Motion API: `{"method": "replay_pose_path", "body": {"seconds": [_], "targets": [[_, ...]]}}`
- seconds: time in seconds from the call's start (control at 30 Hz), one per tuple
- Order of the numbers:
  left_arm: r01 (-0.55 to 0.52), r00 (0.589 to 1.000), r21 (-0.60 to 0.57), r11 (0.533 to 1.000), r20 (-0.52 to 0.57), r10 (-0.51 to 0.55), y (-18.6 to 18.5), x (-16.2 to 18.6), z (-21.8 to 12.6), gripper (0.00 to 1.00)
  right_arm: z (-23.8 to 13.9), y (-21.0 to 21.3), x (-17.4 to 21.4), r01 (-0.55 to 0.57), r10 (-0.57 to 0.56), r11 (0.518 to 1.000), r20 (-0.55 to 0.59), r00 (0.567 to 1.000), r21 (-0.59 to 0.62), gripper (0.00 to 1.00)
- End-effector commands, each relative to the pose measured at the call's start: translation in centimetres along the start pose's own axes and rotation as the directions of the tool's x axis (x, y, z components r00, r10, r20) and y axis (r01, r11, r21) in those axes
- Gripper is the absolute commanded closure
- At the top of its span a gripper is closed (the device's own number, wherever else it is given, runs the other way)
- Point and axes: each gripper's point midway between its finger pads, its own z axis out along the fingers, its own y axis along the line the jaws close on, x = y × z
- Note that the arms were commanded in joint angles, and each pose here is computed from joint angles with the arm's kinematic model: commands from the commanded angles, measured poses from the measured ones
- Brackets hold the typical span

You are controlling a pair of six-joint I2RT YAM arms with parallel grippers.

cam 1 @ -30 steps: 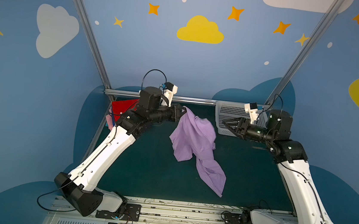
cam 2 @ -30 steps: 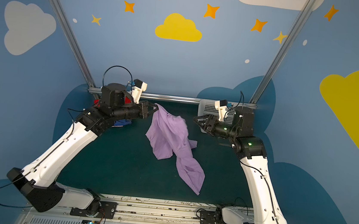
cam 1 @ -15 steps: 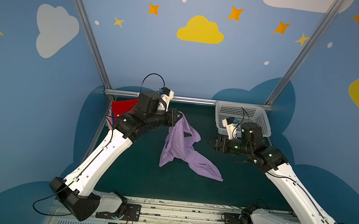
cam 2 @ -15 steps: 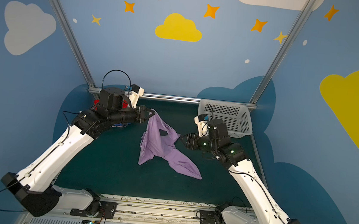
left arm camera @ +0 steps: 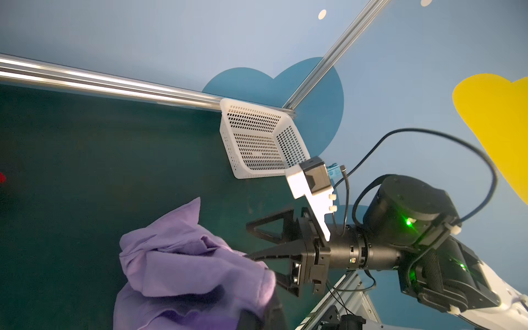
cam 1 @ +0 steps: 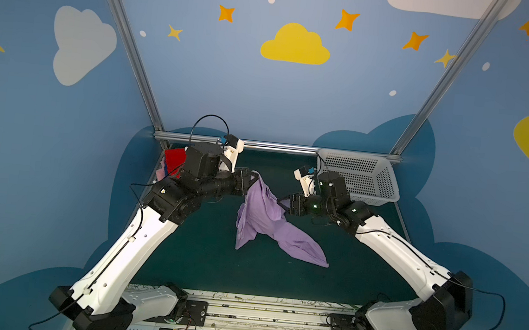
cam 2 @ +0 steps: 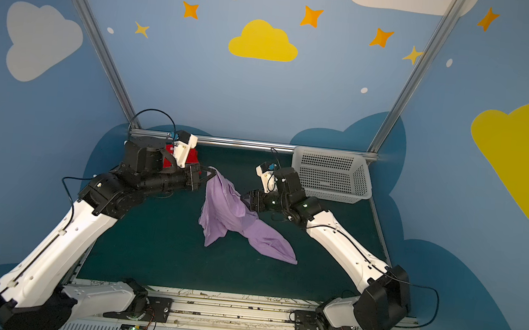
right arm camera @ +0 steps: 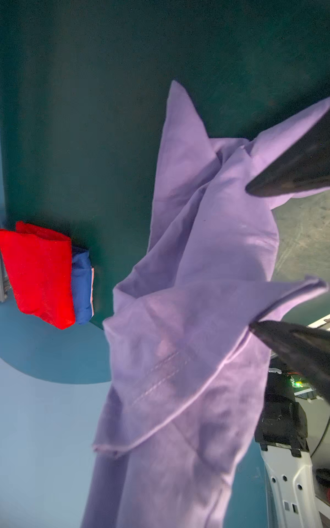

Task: Fold and stack the t-shirts

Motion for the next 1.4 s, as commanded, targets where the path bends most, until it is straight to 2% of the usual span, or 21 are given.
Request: {"method": "replay_pose_path", "body": {"seconds": [0.0, 0.2, 0.33, 0.4, 0.43, 0.47, 0.6, 0.77, 0.9, 1.0, 1.13, 1.27, 1.37], "targets": [[-0.007, 1.0, -0.026, 1.0, 0.002, 0.007, 0.6, 0.3, -0.3, 0.96, 0.2, 4.1, -2.6, 0.002, 0.006, 0.983, 0.044, 0.999, -0.182, 0.37], [0.007, 1.0, -0.051, 0.999, -0.006, -0.007, 1.3, 0.4, 0.4, 0.96, 2.8, 6.8, -0.6, -0.04, 0.032, 0.963, -0.033, 0.999, -0.268, 0.38], [0.004, 1.0, -0.051, 0.999, -0.007, -0.004, 1.3, 0.2, 0.5, 0.96, 4.0, 6.0, 0.3, -0.093, 0.076, 0.967, -0.079, 0.994, -0.237, 0.48], [0.001, 1.0, -0.051, 0.999, -0.004, -0.001, 1.3, 0.2, 0.4, 0.96, 4.1, 5.0, 0.3, -0.115, 0.101, 0.972, -0.079, 0.992, -0.205, 0.66], [-0.001, 1.0, -0.053, 0.999, -0.004, 0.001, 1.4, 0.2, 0.3, 0.96, 4.0, 4.4, 0.1, -0.137, 0.125, 0.972, -0.074, 0.989, -0.191, 0.89], [-0.004, 1.0, -0.063, 0.998, -0.001, 0.004, 1.6, 0.2, 0.2, 0.96, 3.8, 3.7, -0.2, -0.16, 0.15, 0.97, -0.068, 0.986, -0.181, 1.0], [-0.003, 0.999, -0.186, 0.983, 0.032, 0.009, 3.9, 0.0, -1.0, 0.96, 1.3, 1.7, -1.7, -0.2, 0.199, 0.968, -0.021, 0.98, -0.151, 1.0], [0.036, 0.994, -0.354, 0.935, 0.112, 0.004, 8.1, -0.9, -3.2, 0.96, -5.0, -3.0, -4.1, -0.278, 0.281, 0.96, 0.106, 0.954, -0.046, 1.0], [0.047, 0.993, -0.399, 0.916, 0.12, 0.001, 9.7, -1.5, -3.3, 0.96, -10.4, -5.6, -5.8, -0.354, 0.339, 0.935, 0.244, 0.909, 0.019, 1.0], [0.042, 0.996, -0.386, 0.922, 0.089, -0.008, 9.9, -1.5, -1.7, 0.96, -12.9, -4.5, -7.3, -0.359, 0.347, 0.933, 0.314, 0.884, -0.021, 1.0], [0.063, 0.998, -0.372, 0.926, 0.041, -0.051, 10.8, -1.0, 1.1, 0.96, -12.5, -0.4, -8.1, -0.33, 0.357, 0.934, 0.3, 0.885, -0.139, 1.0], [0.098, 0.995, -0.359, 0.928, 0.012, -0.1, 11.5, 0.1, 3.0, 0.96, -10.2, 2.6, -6.9, -0.313, 0.349, 0.933, 0.242, 0.905, -0.176, 1.0], [0.112, 0.993, -0.364, 0.925, -0.002, -0.121, 12.0, 0.9, 3.4, 0.96, -9.2, 2.9, -6.6, -0.33, 0.368, 0.924, 0.217, 0.904, -0.194, 1.0]]}}
